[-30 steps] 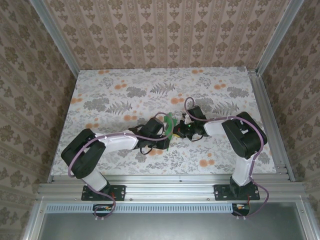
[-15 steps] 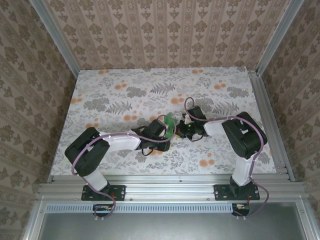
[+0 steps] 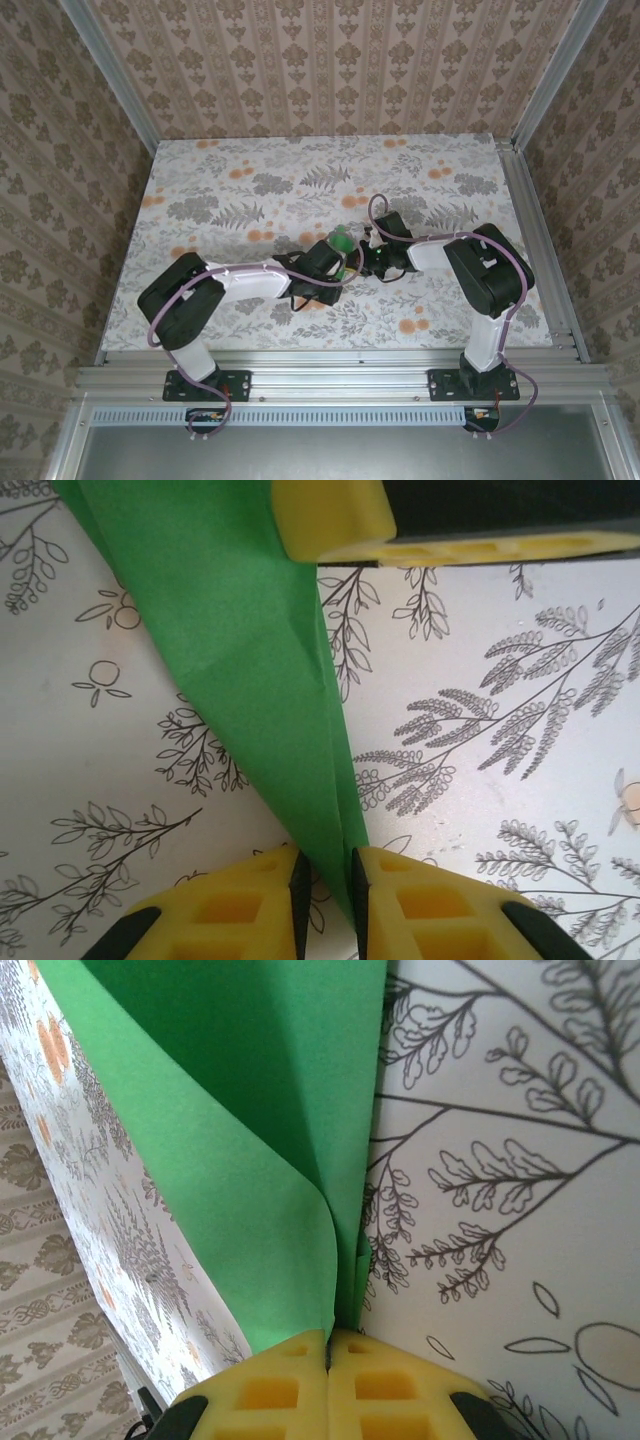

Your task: Fold a paper plane with a square sheet of paper (pick it up from the middle)

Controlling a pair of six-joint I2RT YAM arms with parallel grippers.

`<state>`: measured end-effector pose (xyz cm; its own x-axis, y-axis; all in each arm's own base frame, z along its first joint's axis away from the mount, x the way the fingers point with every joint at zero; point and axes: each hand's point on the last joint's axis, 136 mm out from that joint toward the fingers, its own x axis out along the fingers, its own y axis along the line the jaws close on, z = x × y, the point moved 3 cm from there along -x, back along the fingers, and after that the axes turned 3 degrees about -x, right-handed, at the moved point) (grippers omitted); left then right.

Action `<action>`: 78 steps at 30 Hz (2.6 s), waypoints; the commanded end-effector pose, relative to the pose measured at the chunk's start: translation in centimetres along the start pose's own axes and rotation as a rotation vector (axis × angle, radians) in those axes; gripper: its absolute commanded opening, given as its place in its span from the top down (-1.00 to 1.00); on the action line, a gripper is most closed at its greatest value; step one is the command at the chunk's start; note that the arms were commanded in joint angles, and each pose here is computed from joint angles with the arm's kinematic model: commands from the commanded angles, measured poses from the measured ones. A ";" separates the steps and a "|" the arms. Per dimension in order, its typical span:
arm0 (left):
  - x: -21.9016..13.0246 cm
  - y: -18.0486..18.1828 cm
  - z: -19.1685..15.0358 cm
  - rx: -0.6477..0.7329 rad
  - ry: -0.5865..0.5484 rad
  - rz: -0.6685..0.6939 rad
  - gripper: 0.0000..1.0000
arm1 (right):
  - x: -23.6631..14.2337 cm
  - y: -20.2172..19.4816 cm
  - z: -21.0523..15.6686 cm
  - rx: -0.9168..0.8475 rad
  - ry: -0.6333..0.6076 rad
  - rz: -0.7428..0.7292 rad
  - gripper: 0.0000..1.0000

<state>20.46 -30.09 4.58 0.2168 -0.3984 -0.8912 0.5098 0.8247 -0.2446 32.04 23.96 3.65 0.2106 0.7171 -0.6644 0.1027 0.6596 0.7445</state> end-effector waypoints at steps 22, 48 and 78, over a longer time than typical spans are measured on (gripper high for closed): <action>0.9 3.8 -3.7 0.221 0.193 0.289 0.66 | -0.4 1.6 1.0 -0.086 0.003 -0.041 1.00; -1.3 1.0 -1.4 0.263 0.079 0.135 0.51 | 0.9 -2.0 0.8 -0.076 0.047 -0.208 1.00; -1.7 1.4 3.6 -0.137 -0.097 -0.293 0.71 | 1.1 -3.2 0.0 -0.073 0.069 -0.252 1.00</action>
<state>23.87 -29.05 6.88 0.1738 -0.6186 -0.7663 0.4518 0.7415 -0.4961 33.11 24.21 3.64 0.1591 0.6438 -0.7485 0.0135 0.7567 0.6537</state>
